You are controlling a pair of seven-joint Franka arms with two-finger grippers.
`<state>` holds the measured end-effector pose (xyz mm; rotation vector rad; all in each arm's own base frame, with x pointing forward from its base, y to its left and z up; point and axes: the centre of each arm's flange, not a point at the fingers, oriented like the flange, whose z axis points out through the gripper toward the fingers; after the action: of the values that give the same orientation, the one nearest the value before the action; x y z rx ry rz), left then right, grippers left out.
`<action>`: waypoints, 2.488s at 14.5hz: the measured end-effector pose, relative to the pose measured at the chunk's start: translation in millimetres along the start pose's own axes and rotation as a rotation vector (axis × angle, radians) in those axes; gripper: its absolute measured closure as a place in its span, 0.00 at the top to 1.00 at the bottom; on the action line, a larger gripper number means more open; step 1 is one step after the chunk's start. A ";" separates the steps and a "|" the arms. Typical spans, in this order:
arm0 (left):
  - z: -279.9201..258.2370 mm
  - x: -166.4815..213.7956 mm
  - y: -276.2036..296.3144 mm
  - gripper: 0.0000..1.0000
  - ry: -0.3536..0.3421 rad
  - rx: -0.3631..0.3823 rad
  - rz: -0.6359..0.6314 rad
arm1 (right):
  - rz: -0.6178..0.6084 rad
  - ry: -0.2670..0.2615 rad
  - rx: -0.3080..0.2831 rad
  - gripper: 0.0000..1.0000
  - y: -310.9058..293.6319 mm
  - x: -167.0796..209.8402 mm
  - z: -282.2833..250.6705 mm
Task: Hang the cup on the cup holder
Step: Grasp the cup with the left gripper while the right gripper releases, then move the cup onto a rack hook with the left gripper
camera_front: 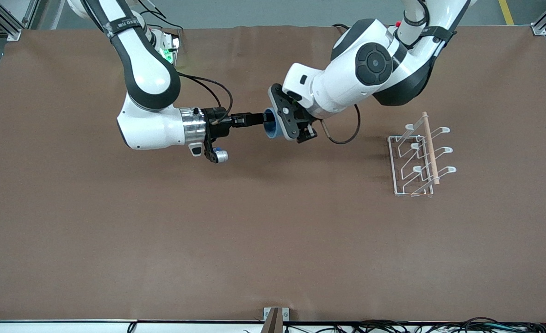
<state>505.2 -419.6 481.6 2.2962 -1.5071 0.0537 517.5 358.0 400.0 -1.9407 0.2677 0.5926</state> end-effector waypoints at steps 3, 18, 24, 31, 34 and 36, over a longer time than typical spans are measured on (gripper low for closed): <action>-26.6 -18.3 -17.0 0.82 -0.207 0.152 0.070 | -0.010 0.049 -0.027 0.92 -0.8 5.3 -28.1; 2.5 -97.7 -55.6 0.82 -1.202 0.481 0.404 | -0.013 0.583 -0.935 1.00 86.3 20.5 -373.3; 48.9 -146.5 -116.2 0.81 -1.445 0.513 0.423 | -0.010 0.629 -0.988 1.00 30.3 -59.6 -427.3; 120.9 -180.8 -155.4 0.81 -1.579 0.570 0.376 | -0.050 0.665 -1.040 1.00 -22.8 -126.0 -471.6; 157.6 -197.6 -164.9 0.81 -1.641 0.607 0.353 | -0.047 0.653 -1.043 1.00 -21.5 -124.3 -470.1; 177.8 -206.7 -169.2 0.81 -1.663 0.615 0.339 | -0.057 0.643 -1.048 1.00 -20.8 -122.5 -469.3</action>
<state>536.8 -241.3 216.6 2.3630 -2.8222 -1.9486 555.4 -63.8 637.3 -3.1249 0.3299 -0.0049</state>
